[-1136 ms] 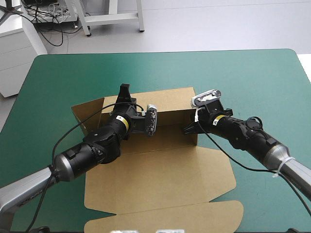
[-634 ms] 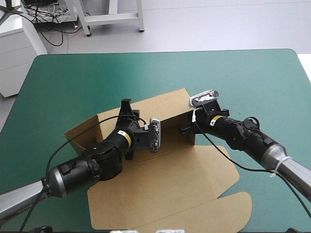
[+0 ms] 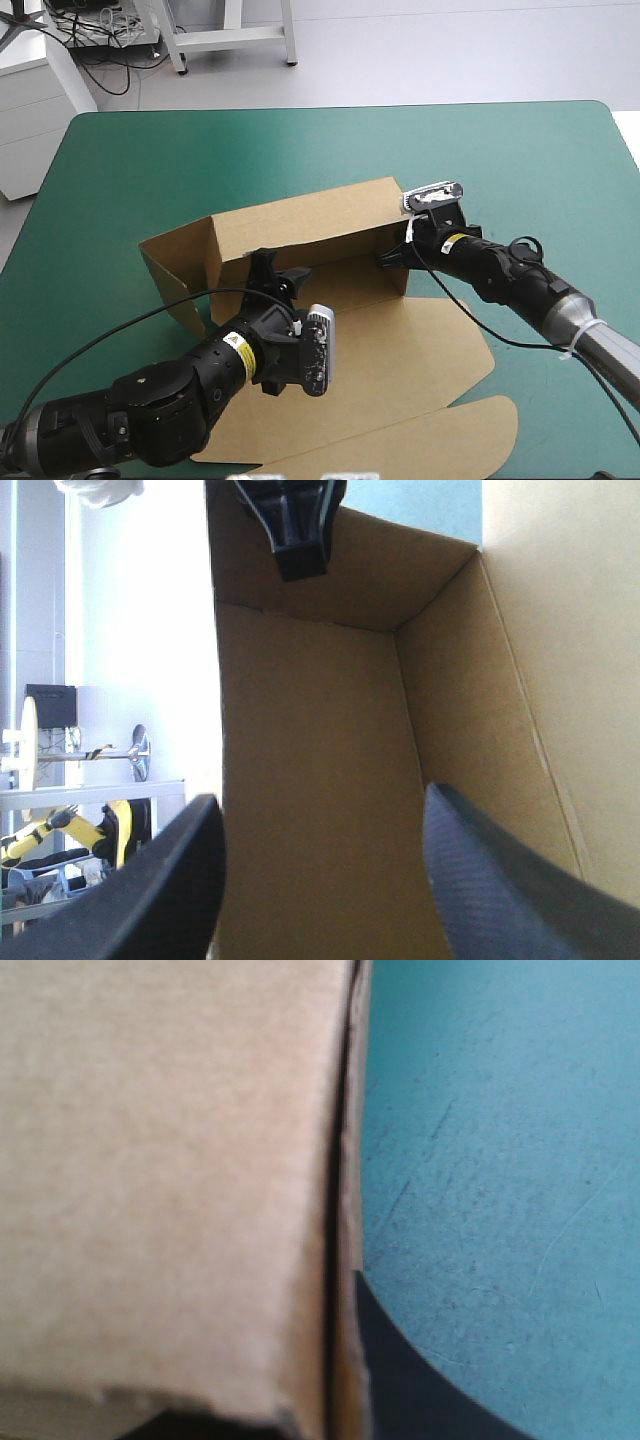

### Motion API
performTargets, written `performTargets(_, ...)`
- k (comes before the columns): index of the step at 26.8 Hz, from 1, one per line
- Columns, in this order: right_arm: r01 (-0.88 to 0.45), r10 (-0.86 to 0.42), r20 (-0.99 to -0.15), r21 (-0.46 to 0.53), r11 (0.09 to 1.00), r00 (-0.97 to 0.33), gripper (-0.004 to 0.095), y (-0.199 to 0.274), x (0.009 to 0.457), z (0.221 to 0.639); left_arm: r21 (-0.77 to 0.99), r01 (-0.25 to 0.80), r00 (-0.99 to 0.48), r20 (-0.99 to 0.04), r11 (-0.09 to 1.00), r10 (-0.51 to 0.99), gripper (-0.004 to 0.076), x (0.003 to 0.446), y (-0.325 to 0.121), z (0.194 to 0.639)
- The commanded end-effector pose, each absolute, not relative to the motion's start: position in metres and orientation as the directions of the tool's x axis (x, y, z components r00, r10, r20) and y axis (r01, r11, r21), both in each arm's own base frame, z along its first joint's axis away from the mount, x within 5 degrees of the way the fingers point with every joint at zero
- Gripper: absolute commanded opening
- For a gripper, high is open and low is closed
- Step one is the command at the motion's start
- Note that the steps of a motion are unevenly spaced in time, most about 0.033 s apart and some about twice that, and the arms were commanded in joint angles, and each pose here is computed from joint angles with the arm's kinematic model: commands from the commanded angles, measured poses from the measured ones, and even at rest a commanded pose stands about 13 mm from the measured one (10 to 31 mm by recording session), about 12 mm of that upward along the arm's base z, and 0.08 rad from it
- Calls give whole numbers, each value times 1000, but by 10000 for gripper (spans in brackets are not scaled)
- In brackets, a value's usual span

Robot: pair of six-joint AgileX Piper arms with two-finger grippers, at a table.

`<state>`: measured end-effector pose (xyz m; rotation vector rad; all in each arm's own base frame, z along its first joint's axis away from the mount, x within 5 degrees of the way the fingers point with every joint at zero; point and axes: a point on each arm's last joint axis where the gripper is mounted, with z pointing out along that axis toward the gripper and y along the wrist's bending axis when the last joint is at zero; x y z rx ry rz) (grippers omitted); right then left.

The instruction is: Fold the box

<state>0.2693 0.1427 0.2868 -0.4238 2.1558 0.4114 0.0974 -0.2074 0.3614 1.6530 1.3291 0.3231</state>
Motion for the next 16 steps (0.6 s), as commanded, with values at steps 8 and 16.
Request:
performTargets(8,-424,-86,-819,201,883,-567,-12,137,276,347,805,420,191,-531,420,826,407,153,-164,439)
performTargets(16,-305,-147,-745,79,949,-651,-13,117,277,383,621,372,-64,-724,690,686,358,197,-100,468)
